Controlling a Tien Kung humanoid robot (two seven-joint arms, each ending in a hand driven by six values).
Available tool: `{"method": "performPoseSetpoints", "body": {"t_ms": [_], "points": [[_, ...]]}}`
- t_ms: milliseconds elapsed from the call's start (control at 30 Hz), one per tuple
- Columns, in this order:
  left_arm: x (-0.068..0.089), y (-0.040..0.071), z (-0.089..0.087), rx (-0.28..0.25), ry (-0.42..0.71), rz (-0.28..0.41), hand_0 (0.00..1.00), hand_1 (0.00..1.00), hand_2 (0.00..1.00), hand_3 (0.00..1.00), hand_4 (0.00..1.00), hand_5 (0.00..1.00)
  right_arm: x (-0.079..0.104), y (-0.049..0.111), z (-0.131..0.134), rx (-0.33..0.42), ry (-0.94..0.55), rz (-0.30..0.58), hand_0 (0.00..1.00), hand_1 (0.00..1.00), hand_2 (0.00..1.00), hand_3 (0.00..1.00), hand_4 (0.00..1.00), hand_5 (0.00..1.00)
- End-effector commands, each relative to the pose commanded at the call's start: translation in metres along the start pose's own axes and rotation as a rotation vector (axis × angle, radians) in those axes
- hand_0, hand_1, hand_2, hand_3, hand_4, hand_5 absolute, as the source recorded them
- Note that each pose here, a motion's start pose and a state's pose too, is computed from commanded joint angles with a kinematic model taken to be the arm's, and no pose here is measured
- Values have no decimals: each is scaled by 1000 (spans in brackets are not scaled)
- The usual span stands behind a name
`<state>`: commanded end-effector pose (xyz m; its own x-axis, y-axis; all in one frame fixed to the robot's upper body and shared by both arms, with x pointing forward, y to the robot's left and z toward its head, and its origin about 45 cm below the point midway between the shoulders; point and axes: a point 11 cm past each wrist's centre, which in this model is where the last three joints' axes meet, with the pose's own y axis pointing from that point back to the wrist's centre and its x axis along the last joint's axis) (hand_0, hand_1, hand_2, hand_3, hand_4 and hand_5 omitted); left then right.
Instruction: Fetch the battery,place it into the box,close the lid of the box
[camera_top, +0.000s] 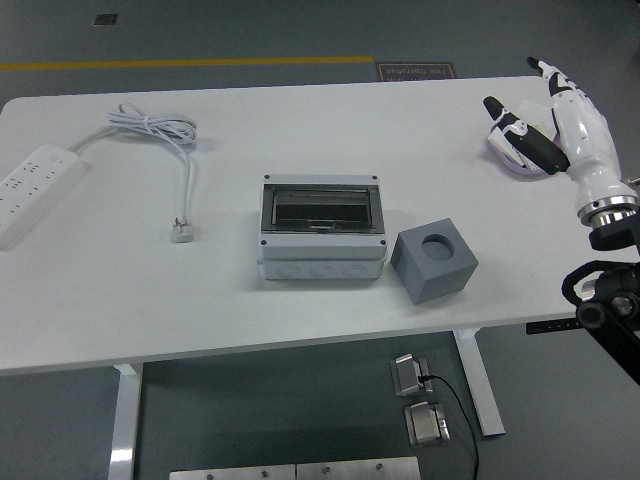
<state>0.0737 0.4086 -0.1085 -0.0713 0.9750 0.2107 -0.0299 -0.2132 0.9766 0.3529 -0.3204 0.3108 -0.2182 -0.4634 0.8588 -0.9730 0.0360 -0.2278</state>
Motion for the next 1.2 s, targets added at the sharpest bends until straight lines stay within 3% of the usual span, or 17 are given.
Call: {"method": "performPoseSetpoints", "body": {"t_ms": [167,400,800,1200], "points": [[-1,0,0,-1,4,-1,633,664,621,612,619,204,4,0,2,7,120,21,998,998,998,987,974,998],[1,0,1,-6,8,1,633,663,621,612,619,205,4,-2,17,-104,259,-12,998,998,998,987,988,998],[0,0,2,-8,6,-1,633,663,621,613,619,204,5,-5,48,-222,274,-24,998,998,994,986,995,998],[-1,0,1,-8,4,-3,633,663,621,612,618,201,-19,0,89,-315,294,-56,998,998,987,984,992,998]]}}
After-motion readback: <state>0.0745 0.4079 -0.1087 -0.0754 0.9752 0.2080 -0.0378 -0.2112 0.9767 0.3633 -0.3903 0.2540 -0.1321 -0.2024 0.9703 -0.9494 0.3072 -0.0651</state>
